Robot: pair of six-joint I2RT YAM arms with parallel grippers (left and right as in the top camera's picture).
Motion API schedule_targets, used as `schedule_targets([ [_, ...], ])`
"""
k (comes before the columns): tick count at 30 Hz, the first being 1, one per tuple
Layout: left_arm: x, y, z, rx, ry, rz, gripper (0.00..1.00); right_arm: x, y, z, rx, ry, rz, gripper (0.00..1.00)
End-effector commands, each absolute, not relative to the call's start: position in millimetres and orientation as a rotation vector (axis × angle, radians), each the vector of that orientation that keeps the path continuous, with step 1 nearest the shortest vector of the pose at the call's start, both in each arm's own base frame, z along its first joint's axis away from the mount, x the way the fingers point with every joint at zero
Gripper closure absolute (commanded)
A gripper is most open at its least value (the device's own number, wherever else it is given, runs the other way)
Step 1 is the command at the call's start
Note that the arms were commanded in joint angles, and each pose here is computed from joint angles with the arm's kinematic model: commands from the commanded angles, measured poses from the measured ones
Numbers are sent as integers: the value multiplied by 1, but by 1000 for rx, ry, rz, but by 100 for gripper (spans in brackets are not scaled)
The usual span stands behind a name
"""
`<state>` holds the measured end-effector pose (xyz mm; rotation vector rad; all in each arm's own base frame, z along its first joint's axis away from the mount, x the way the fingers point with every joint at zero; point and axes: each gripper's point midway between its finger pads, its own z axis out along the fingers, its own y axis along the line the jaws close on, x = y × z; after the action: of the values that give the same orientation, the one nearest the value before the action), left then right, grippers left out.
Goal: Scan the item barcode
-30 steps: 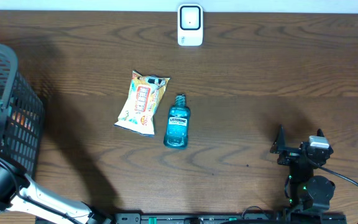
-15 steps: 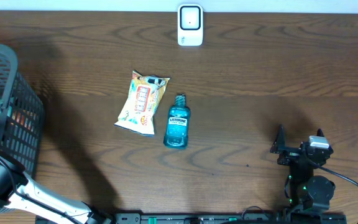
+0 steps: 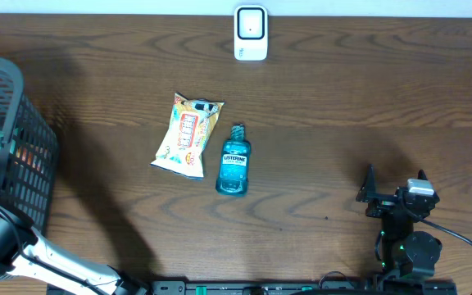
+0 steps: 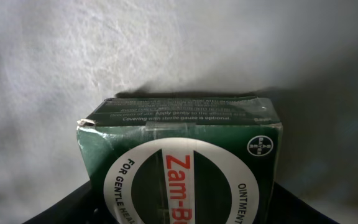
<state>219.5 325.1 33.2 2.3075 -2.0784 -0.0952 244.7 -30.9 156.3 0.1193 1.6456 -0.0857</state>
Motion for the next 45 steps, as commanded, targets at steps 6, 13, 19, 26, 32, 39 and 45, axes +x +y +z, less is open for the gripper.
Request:
schedule_targets([
  [6, 258, 327, 189, 2656, -2343, 145, 34, 244, -30, 156, 111, 1645, -89, 1],
  [13, 269, 276, 315, 2817, -2637, 511, 34, 244, -30, 156, 111, 1644, -89, 1],
  [19, 305, 172, 377, 2460, -3069, 855, 34, 244, -30, 156, 111, 1644, -89, 1],
  [26, 350, 23, 364, 1586, -3496, 888, 34, 244, -30, 156, 111, 1644, -89, 1],
  [32, 360, -90, 301, 975, -3542, 726, 34, 244, -30, 156, 111, 1645, -89, 1],
  [39, 365, -193, 215, 511, -3502, 487, 34, 244, -30, 156, 111, 1644, -89, 1],
  [45, 354, -269, 137, 239, -3423, 385, 34, 244, -30, 156, 111, 1644, -89, 1],
])
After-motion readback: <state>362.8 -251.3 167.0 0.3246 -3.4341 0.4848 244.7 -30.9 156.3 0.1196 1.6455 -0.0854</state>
